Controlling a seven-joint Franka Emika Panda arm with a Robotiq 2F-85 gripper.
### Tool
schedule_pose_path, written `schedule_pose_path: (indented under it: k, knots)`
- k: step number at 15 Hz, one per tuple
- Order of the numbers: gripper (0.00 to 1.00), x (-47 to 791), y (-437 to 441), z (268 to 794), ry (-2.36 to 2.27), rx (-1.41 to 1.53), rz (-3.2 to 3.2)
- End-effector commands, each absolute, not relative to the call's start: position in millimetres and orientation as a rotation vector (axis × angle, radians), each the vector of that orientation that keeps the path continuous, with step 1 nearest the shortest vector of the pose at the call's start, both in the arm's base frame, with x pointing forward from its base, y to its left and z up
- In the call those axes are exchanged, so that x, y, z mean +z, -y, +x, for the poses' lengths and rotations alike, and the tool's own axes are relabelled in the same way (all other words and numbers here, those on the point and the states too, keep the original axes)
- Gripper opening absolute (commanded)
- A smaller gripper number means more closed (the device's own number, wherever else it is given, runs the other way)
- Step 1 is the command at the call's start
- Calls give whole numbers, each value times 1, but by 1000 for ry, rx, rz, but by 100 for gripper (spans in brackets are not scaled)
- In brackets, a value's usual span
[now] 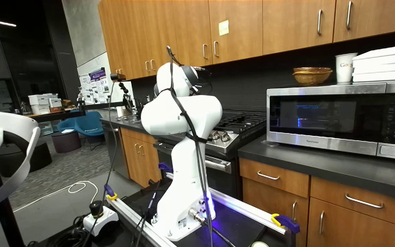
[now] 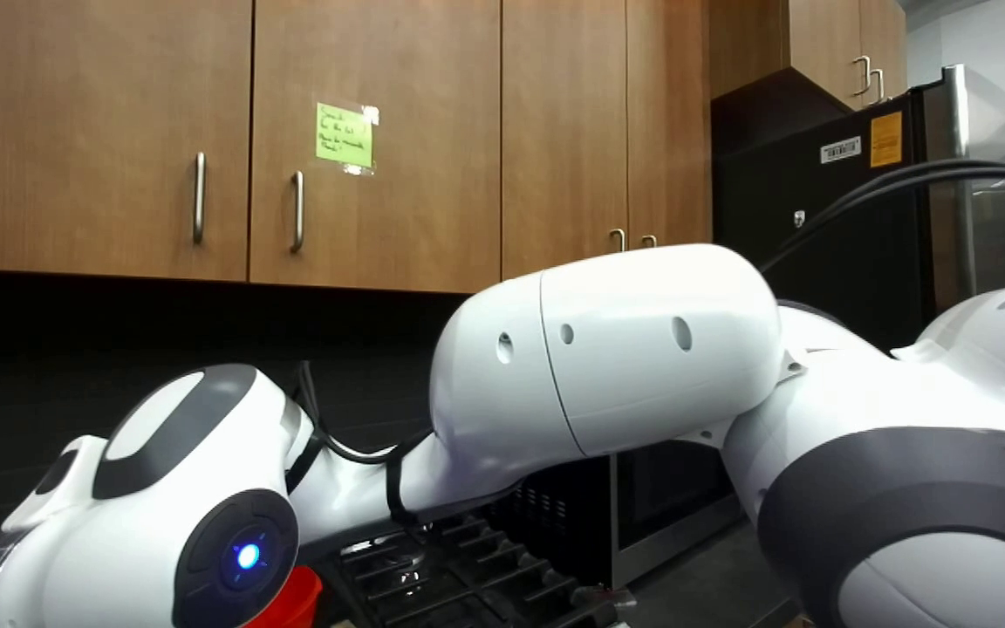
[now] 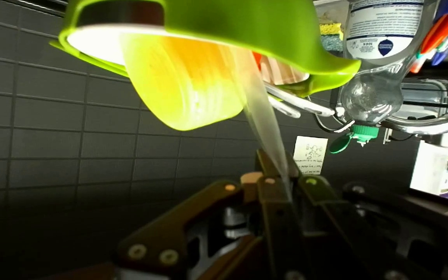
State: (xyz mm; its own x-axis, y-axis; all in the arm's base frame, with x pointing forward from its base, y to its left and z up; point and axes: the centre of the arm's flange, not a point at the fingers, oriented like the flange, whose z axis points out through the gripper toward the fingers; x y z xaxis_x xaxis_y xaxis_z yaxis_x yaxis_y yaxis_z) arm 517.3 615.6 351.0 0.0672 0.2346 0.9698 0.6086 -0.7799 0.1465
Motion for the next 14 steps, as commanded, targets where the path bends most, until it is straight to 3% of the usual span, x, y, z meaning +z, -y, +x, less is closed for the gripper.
schedule_pose_path:
  k: [1, 9, 14]
  knots:
    - [1, 379, -607, 515, 766, -1798, -2015]
    - [1, 478, -590, 500, 491, -1868, -1973]
    - [1, 485, -548, 489, 298, -1769, -2157]
